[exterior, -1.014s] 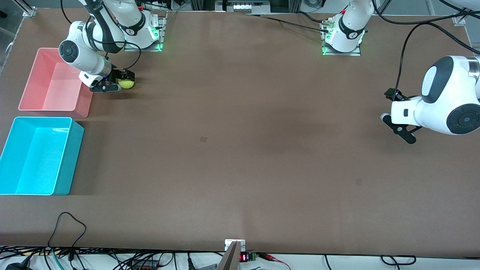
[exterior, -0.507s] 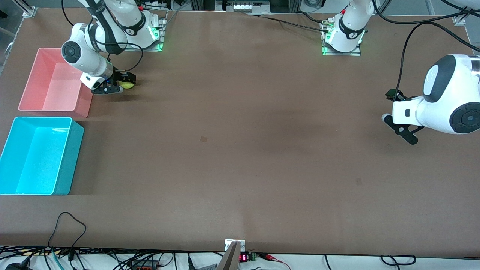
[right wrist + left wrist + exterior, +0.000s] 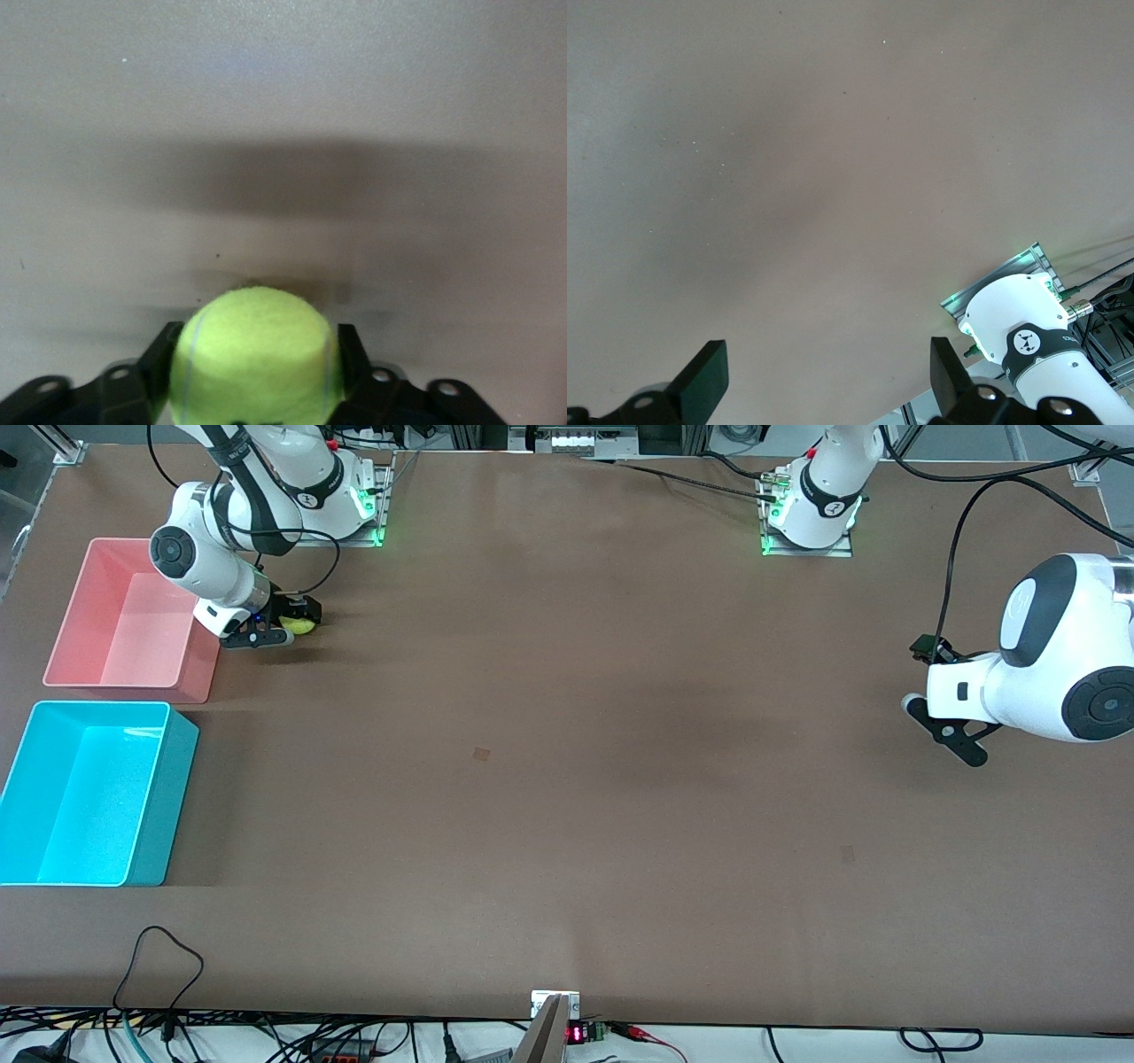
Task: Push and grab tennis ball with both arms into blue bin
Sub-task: 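Carry the ball with the right gripper over the cyan bin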
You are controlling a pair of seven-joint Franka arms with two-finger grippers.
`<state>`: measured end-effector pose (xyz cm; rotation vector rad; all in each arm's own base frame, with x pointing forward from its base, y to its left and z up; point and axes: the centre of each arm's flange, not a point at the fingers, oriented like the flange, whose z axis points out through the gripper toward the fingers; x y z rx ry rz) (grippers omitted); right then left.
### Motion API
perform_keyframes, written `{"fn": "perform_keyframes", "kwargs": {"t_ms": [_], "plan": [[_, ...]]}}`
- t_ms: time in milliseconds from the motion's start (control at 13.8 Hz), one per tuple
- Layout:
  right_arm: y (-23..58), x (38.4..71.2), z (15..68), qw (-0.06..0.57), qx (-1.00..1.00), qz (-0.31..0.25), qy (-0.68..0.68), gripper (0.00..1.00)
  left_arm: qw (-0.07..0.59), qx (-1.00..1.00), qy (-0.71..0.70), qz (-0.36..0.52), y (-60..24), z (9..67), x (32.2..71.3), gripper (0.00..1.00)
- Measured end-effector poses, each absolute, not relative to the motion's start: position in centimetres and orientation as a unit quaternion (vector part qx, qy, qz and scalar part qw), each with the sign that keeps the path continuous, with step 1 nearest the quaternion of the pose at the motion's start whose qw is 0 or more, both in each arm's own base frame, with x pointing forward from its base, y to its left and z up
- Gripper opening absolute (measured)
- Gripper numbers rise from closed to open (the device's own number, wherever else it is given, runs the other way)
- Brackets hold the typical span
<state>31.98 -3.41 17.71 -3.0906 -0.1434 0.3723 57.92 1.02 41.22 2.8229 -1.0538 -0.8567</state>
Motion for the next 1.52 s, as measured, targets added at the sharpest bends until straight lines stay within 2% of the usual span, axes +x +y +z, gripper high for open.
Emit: {"fn": "perform_keyframes", "kwargs": {"t_ms": [434, 579, 869, 1014, 1231, 1520], "plan": [[-3.4, 32.1, 17.8, 0.012, -0.992, 0.118, -0.048, 0.67, -0.009, 0.916, -0.314, -0.248, 0.9, 43.4, 58.9, 1.0], [-3.3, 33.7, 18.6, 0.01, -0.993, 0.102, -0.053, 0.67, -0.014, 0.925, -0.303, -0.228, 0.9, 45.1, 59.6, 1.0], [-3.2, 40.2, 24.1, 0.003, -0.995, 0.082, -0.062, 0.67, -0.028, 0.947, -0.264, -0.181, 1.0, 49.3, 60.8, 1.0], [-3.5, 44.0, 28.4, -0.002, -0.997, 0.051, -0.062, 0.67, -0.031, 0.961, -0.233, -0.148, 1.0, 52.2, 61.4, 1.0], [-4.5, 48.8, 34.3, -0.009, -0.998, 0.004, -0.055, 0.67, -0.018, 0.993, -0.072, -0.097, 0.9, 54.5, 62.0, 1.0], [-9.8, 55.2, 40.2, -0.009, -0.998, 0.017, -0.061, 0.67, -0.048, 0.997, 0.013, -0.054, -1.2, 56.3, 61.4, 1.0]]}}
